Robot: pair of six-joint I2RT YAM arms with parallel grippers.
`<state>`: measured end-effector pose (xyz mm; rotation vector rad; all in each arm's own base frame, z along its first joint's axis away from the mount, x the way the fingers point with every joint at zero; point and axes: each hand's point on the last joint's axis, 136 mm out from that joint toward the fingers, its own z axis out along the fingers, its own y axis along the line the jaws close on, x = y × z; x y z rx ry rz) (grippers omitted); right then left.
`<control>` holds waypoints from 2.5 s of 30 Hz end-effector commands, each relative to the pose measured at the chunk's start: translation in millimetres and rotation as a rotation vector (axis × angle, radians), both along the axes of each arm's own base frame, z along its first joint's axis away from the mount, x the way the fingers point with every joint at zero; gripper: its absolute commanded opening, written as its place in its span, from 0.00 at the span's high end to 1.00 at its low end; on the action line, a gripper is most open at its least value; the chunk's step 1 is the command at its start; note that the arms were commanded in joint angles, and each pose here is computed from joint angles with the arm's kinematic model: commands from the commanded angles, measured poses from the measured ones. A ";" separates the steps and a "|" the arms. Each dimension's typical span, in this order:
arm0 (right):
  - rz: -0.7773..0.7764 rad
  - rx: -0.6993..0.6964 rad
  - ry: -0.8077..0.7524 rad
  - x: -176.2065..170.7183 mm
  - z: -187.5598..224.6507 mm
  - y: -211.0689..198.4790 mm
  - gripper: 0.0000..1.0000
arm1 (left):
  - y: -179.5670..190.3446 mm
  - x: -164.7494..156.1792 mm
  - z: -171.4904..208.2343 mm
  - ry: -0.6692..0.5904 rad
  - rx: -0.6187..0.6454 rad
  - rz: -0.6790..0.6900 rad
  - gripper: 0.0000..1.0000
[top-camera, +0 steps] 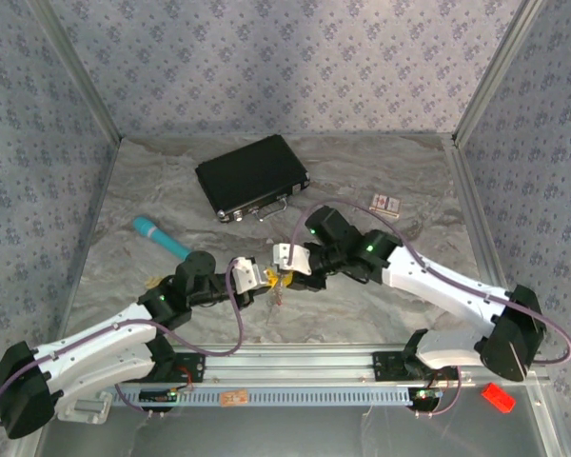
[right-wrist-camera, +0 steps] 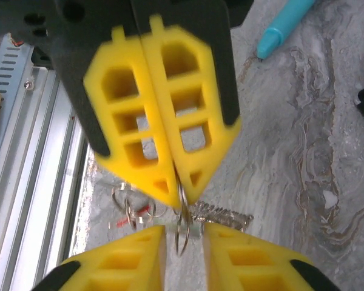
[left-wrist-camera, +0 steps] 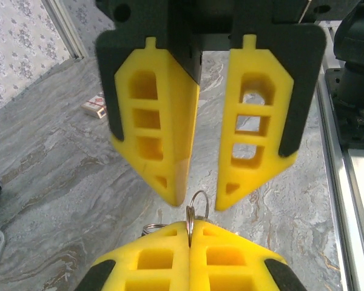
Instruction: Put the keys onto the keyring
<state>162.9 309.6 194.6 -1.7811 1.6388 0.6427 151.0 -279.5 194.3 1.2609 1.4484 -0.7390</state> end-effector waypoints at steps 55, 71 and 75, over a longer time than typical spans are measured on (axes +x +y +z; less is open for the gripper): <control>-0.023 0.176 0.068 2.7 6.6 10.6 0.85 | -6.9 -4.2 28.6 0.004 -0.238 -0.023 1.00; 0.017 -0.064 -0.010 1.0 -8.6 -0.3 1.00 | 0.3 8.6 8.2 0.012 -0.029 0.050 0.79; 0.047 -0.100 -0.027 -1.9 -6.5 1.1 1.00 | -2.0 7.9 6.3 0.012 -0.004 0.032 0.83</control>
